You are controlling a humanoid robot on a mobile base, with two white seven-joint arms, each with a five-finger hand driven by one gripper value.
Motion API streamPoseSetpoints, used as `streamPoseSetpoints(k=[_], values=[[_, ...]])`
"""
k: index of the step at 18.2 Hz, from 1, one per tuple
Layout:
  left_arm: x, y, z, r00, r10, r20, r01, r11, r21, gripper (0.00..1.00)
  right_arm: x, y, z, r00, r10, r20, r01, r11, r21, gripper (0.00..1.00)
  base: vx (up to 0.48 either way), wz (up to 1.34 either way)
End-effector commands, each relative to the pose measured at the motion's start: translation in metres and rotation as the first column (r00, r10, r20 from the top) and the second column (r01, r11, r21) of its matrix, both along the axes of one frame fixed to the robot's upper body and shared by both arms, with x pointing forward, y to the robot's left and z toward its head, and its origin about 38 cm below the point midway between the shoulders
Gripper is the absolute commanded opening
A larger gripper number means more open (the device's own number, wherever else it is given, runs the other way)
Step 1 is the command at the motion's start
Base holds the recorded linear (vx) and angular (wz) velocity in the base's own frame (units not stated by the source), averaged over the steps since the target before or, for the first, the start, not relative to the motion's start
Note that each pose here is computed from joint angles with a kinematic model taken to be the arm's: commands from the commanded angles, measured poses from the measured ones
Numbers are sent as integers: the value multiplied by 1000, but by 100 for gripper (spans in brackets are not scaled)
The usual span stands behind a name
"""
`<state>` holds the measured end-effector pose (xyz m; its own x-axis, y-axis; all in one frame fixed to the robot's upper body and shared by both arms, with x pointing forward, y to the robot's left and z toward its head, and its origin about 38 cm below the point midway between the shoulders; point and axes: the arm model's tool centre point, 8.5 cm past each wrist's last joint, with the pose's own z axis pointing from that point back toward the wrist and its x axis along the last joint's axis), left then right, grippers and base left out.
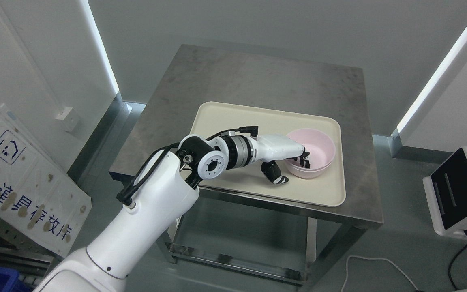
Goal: Stack pink IKEA bowls on left shelf middle
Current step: 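Lower the held bowl into the other pink bowl, then lift the stacked pink bowls off the tray with the left hand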
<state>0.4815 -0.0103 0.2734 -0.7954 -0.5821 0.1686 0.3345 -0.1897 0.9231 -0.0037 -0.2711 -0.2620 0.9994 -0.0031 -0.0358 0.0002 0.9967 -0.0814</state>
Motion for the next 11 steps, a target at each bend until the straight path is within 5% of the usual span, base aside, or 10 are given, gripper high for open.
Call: streamPoseSetpoints(k=[1, 3, 11], values=[[-2, 2, -6, 1000, -14, 28, 13, 999, 31, 10, 11, -11, 1, 999, -7, 34, 8, 1000, -17, 100, 0, 0], [0, 4, -2, 999, -16, 36, 15, 1000, 17, 1, 11, -11, 1, 999, -7, 34, 8, 1000, -17, 100, 0, 0], [7, 80, 83, 990, -21, 137, 60, 957, -285, 0, 11, -11, 1, 999, -7, 34, 8, 1000, -17, 100, 0, 0]])
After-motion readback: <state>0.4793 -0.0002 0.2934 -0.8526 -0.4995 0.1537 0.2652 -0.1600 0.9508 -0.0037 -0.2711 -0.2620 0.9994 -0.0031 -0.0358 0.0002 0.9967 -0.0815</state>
